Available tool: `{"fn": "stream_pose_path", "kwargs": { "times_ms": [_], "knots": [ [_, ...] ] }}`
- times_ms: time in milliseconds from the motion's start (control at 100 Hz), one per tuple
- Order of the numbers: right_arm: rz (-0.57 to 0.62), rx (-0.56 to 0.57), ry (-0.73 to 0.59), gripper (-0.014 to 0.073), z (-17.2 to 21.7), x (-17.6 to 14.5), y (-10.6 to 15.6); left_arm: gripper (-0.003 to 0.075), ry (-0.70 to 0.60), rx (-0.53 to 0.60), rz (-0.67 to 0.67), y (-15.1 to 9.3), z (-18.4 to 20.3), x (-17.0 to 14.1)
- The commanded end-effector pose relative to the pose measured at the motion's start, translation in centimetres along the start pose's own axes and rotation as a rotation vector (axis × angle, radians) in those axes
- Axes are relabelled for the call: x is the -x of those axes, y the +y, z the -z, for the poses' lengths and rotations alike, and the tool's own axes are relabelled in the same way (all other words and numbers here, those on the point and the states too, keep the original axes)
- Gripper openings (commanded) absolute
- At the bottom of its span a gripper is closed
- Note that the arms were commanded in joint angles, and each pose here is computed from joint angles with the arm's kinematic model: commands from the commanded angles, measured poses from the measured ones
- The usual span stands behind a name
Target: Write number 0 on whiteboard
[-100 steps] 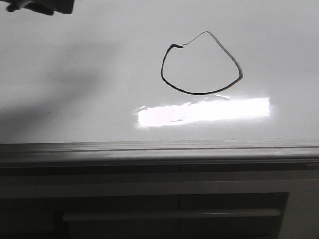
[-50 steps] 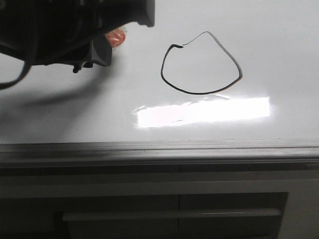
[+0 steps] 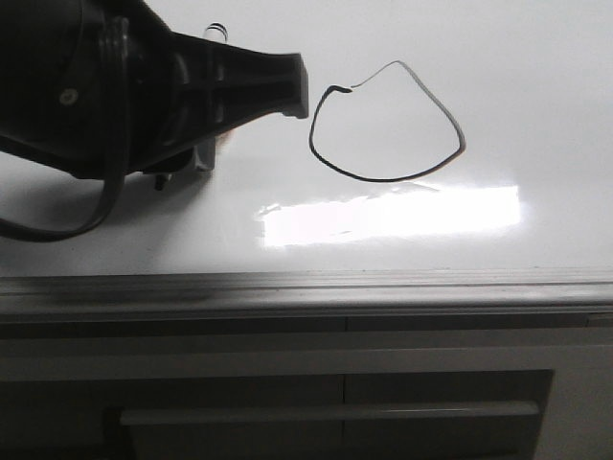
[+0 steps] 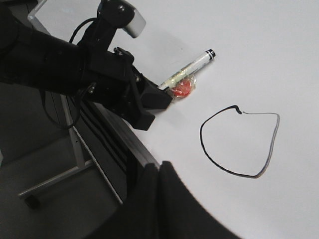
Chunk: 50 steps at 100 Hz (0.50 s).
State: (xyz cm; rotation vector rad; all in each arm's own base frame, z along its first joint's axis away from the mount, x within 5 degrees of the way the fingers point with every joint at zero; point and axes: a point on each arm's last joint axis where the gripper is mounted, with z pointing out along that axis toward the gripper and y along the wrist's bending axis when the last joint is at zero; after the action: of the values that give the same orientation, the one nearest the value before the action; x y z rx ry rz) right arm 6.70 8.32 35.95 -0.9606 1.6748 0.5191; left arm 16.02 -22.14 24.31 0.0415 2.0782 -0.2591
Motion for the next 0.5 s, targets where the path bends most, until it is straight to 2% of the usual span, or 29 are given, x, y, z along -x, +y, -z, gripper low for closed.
{"fn": "stream_pose_path", "kwargs": {
  "times_ms": [0, 230, 490],
  "knots": [
    [-0.009, -0.024, -0.092, -0.0069, 0.4, 1.3, -0.3, -0.0019, -0.051, 0.003, 0.037, -0.1, -0.1, 1.2],
    [-0.011, -0.023, -0.093, -0.0069, 0.4, 1.3, -0.3, -0.0020, 0.018, -0.066, 0.058, -0.2, -1.0, 1.2],
    [-0.011, -0.022, -0.089, -0.0069, 0.4, 1.3, -0.3, -0.0019, 0.049, -0.086, 0.083, 0.3, -1.9, 1.5]
  ]
}}
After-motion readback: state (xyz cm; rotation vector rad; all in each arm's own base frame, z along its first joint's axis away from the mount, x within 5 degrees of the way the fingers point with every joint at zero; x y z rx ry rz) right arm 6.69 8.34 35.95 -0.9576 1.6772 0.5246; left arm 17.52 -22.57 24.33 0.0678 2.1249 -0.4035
